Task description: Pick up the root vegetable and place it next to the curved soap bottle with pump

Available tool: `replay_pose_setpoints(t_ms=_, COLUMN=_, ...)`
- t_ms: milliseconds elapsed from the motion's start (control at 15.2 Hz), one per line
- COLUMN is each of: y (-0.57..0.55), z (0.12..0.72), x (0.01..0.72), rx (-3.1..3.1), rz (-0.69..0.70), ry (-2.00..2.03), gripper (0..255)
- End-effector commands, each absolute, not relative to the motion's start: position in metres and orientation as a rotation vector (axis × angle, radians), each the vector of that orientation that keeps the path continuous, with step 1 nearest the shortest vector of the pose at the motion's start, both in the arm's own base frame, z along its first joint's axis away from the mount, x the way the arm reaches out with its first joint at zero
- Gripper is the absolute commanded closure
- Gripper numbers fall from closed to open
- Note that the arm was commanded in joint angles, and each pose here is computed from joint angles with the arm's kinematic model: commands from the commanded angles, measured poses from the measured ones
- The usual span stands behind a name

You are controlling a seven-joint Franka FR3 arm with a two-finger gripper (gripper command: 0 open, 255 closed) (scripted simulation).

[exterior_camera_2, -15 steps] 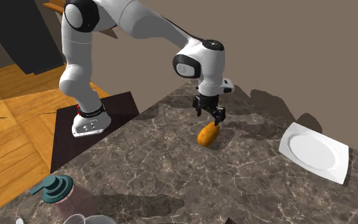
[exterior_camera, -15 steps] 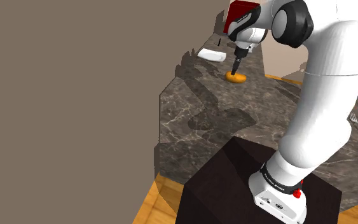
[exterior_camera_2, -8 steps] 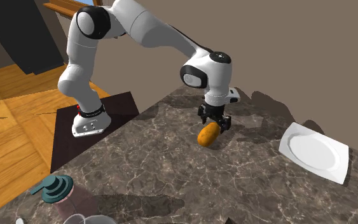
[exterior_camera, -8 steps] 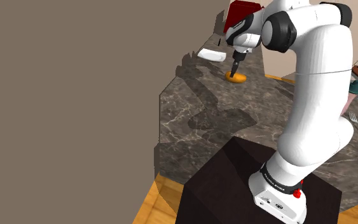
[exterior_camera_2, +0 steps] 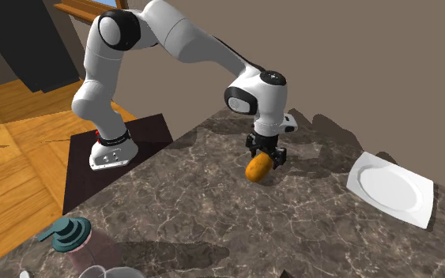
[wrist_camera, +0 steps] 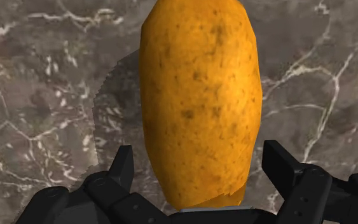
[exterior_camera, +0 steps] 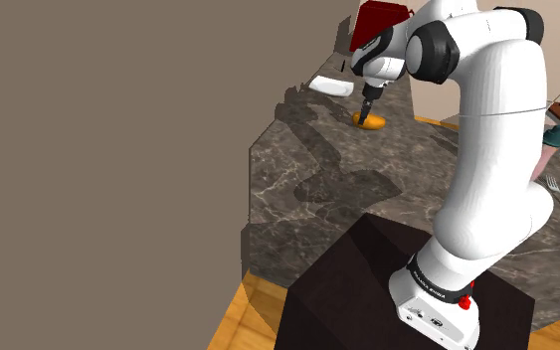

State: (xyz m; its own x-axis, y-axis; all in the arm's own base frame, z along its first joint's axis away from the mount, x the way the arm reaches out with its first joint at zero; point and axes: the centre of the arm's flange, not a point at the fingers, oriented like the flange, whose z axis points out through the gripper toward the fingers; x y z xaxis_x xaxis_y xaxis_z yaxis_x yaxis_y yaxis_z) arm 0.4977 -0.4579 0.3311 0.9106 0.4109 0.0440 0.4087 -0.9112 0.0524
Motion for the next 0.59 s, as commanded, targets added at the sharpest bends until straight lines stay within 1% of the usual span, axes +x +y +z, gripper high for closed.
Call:
replay_pose_setpoints(t_ms=0, y=-0.4579, z=0.331, x=0.4977, rx=3.029, rz=0.084, ry=0.65, gripper=0)
replay_pose_setpoints(t_ms=66, y=-0.4579, z=0.331, x=0.4977, rx=3.029, rz=0.084, ry=0.65, gripper=0)
replay_pose_setpoints(t_ms=132, y=-0.4579, z=0.331, x=0.4977, rx=3.029, rz=0.084, ry=0.65, gripper=255)
replay_pose_setpoints(t_ms=528, y=-0.4578, z=0.3309, x=0.4977, rx=3.029, rz=0.084, ry=0.65, gripper=255)
